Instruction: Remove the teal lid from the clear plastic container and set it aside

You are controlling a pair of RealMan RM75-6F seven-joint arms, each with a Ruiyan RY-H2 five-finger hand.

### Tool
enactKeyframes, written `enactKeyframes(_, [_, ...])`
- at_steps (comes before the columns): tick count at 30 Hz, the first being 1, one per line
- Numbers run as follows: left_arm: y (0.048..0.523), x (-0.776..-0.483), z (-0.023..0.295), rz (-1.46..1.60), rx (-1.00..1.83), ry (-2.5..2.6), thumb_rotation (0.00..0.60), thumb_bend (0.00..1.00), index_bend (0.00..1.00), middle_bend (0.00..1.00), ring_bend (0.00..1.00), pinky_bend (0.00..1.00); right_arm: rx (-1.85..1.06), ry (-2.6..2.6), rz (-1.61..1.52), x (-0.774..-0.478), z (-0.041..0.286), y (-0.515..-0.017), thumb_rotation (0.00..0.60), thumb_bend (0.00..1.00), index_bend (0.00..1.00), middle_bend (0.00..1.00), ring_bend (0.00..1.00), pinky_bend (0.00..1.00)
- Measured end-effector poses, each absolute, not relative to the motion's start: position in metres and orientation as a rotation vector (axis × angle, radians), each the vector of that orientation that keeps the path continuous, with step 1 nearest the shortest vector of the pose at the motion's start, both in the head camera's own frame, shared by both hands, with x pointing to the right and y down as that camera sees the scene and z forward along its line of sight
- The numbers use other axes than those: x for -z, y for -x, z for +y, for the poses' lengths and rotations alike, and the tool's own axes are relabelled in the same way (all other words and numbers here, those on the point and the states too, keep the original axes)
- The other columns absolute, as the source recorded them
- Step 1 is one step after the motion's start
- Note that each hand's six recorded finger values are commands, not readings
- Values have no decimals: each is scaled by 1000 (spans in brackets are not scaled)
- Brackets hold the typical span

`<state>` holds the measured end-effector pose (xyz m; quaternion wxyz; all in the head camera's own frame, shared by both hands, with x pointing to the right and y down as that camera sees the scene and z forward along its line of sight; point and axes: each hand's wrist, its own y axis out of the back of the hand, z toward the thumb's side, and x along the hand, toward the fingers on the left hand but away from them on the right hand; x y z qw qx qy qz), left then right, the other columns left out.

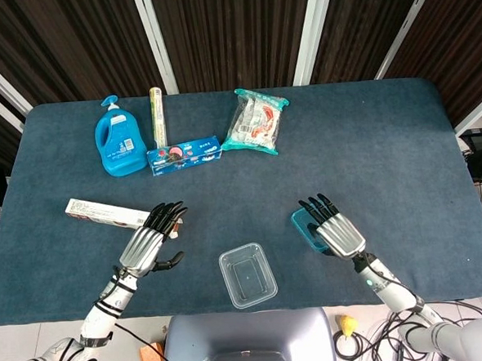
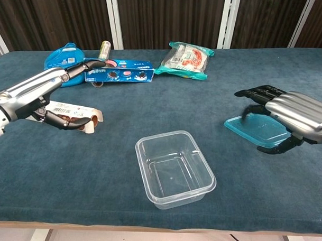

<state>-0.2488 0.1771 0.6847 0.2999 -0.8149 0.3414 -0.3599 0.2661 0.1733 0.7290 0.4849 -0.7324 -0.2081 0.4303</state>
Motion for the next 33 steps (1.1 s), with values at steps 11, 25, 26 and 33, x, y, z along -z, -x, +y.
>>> enactKeyframes(11, [262,-673,178,878,971,2165,600,305,0,0,0,0,-1102,1968,-426,-682,198,-270,476,26,0,0,0,0])
enactKeyframes(25, [379,-604,206,790,1236,1861,600,335,0,0,0,0,-1547,1533,-819,-550,227,-417,510,30,0,0,0,0])
enactKeyframes(26, [387,-599,211,799,1253,1823,600,336,0,0,0,0,-1572,1508,-856,-545,233,-427,512,31,0,0,0,0])
enactKeyframes(33, [442,-568,260,908,1364,1604,600,360,0,0,0,0,-1666,1414,-946,-541,249,-470,513,31,0,0,0,0])
